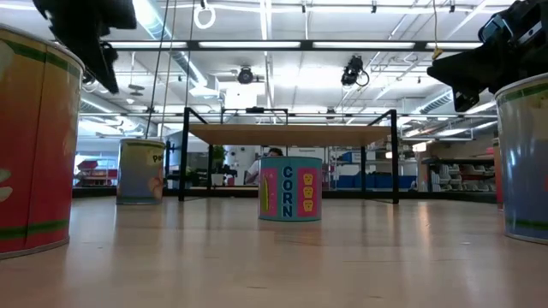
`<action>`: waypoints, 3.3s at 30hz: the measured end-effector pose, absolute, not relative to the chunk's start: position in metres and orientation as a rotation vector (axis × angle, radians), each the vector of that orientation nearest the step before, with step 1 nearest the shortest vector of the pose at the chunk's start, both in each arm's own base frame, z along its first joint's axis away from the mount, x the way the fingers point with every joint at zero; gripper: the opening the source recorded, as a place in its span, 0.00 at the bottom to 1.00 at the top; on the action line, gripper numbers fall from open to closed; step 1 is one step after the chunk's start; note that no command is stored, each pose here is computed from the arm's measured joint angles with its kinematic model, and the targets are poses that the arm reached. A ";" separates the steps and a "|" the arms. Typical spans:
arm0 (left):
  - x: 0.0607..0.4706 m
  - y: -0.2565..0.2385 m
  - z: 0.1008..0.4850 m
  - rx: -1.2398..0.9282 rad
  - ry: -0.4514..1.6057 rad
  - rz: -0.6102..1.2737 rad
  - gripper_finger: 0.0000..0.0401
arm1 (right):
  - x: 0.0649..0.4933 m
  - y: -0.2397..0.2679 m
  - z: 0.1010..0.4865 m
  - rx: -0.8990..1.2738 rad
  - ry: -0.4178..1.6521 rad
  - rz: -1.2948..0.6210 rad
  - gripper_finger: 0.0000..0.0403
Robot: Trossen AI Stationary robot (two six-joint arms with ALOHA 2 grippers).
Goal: Pick and place cans onto a shelf
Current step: Put the top canned peaches on the shelf
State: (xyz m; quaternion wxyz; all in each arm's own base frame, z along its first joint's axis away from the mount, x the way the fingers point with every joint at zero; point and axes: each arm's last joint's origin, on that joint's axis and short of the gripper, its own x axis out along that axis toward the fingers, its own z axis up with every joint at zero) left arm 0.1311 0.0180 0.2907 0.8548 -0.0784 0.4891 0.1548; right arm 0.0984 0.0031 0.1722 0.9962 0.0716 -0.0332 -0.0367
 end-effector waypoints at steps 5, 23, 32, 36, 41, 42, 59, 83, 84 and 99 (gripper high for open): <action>0.154 0.033 0.265 -0.072 1.225 0.310 0.89 | 0.098 0.003 0.172 0.143 -0.067 -0.073 0.18; 0.194 0.080 0.218 0.070 1.428 0.052 0.90 | 0.098 0.003 0.172 0.143 -0.066 -0.073 0.18; 0.224 0.068 0.212 0.131 1.295 0.049 0.90 | 0.098 0.003 0.172 0.143 -0.066 -0.074 0.18; 0.235 0.057 0.205 0.098 1.282 0.064 0.90 | 0.098 0.003 0.172 0.143 -0.066 -0.073 0.18; 0.247 0.044 0.195 0.106 1.284 0.085 0.89 | 0.098 0.003 0.172 0.143 -0.066 -0.074 0.18; 0.248 0.041 0.194 0.104 1.294 0.085 0.88 | 0.098 0.003 0.172 0.143 -0.066 -0.073 0.18; 0.268 0.008 0.322 0.010 1.201 0.128 0.77 | 0.098 0.003 0.173 0.083 -0.071 -0.089 0.18; 0.277 0.212 0.416 0.272 1.067 0.132 0.77 | 0.084 -0.010 0.211 0.440 -0.556 -0.425 0.18; 0.277 0.215 0.406 0.262 1.122 0.105 0.77 | 0.084 -0.009 0.211 0.436 -0.552 -0.413 0.18; 0.300 0.234 0.362 0.364 1.224 0.165 0.77 | 0.086 -0.009 0.208 0.408 -0.513 -0.435 0.18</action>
